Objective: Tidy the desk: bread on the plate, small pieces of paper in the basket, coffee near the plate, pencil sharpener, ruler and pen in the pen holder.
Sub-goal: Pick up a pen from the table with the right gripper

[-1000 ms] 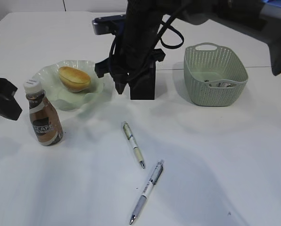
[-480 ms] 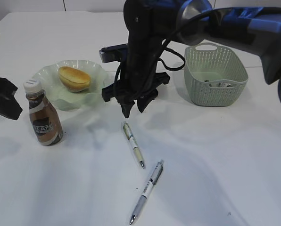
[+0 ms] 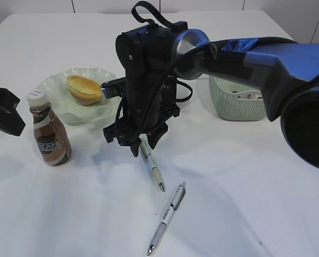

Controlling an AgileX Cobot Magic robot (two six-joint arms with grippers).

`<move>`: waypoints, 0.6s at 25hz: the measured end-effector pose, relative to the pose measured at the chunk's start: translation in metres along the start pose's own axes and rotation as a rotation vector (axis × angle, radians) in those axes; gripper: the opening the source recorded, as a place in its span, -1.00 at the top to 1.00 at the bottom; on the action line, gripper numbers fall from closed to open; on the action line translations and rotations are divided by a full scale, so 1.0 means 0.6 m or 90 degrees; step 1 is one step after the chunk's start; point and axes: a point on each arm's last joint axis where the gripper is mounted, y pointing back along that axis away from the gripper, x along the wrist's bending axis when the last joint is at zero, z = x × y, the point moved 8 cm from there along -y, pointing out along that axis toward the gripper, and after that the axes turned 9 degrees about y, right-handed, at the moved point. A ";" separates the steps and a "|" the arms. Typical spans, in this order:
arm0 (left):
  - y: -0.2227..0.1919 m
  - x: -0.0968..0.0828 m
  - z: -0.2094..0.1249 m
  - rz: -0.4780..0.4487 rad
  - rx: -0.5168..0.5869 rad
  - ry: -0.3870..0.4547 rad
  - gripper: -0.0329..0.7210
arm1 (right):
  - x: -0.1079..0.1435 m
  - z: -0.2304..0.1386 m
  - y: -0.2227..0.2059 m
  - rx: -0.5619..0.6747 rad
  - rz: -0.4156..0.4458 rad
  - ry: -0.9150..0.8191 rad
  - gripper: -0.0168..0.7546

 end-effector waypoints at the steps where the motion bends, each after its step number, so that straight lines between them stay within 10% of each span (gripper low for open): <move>1: 0.000 0.000 0.000 0.000 0.000 0.000 0.01 | -0.001 0.001 0.000 -0.001 -0.003 -0.002 0.04; 15: 0.000 0.000 0.000 0.000 0.000 0.000 0.01 | -0.011 -0.005 -0.030 0.020 -0.024 -0.011 0.04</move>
